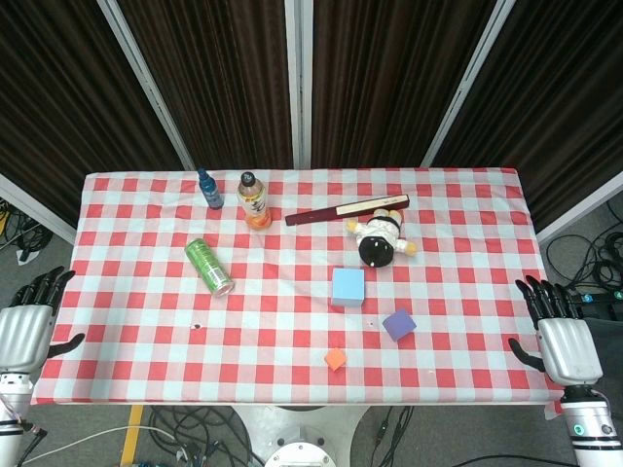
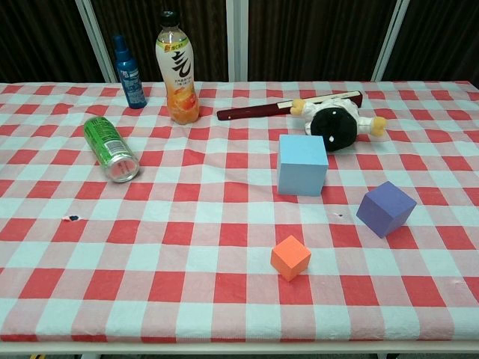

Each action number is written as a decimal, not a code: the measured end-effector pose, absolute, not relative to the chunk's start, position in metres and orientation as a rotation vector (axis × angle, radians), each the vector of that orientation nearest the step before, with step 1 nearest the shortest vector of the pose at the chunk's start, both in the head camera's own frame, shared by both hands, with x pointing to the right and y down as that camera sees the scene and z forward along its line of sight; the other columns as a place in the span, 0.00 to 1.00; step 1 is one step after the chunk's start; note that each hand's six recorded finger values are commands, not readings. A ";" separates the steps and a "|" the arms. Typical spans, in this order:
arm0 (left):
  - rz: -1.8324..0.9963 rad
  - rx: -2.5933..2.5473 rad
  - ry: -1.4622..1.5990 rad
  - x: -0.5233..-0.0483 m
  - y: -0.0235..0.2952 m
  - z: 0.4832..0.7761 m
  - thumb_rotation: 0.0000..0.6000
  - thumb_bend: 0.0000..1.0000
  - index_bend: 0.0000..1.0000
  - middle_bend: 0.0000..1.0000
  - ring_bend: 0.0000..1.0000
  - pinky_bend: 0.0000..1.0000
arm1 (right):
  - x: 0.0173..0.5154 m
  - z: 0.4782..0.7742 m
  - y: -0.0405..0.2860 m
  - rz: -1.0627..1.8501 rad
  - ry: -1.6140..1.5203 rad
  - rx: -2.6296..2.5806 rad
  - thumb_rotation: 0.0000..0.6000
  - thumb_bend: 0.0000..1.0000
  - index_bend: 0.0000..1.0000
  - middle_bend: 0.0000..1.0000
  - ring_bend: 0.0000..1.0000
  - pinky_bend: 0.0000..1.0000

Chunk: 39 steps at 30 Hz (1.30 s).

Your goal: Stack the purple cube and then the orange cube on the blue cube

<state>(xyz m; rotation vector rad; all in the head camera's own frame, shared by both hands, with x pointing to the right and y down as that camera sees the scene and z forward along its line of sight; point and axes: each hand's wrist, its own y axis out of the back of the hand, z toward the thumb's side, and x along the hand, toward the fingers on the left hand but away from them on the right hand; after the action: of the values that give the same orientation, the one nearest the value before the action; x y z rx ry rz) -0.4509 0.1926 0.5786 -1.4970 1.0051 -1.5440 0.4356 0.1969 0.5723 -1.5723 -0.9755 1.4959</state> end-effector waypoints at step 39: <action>-1.517 -1.585 0.971 -0.442 0.199 0.589 1.00 0.00 0.19 0.20 0.15 0.22 | 0.308 0.652 0.165 1.406 -0.135 -1.704 1.00 0.10 0.35 0.98 0.90 0.79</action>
<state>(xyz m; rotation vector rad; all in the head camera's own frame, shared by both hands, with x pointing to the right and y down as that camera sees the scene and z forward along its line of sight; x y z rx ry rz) -0.4418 0.1986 0.5894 -1.5848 0.9706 -1.5168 0.3077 0.1650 0.6520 -1.7039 -0.1346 1.4058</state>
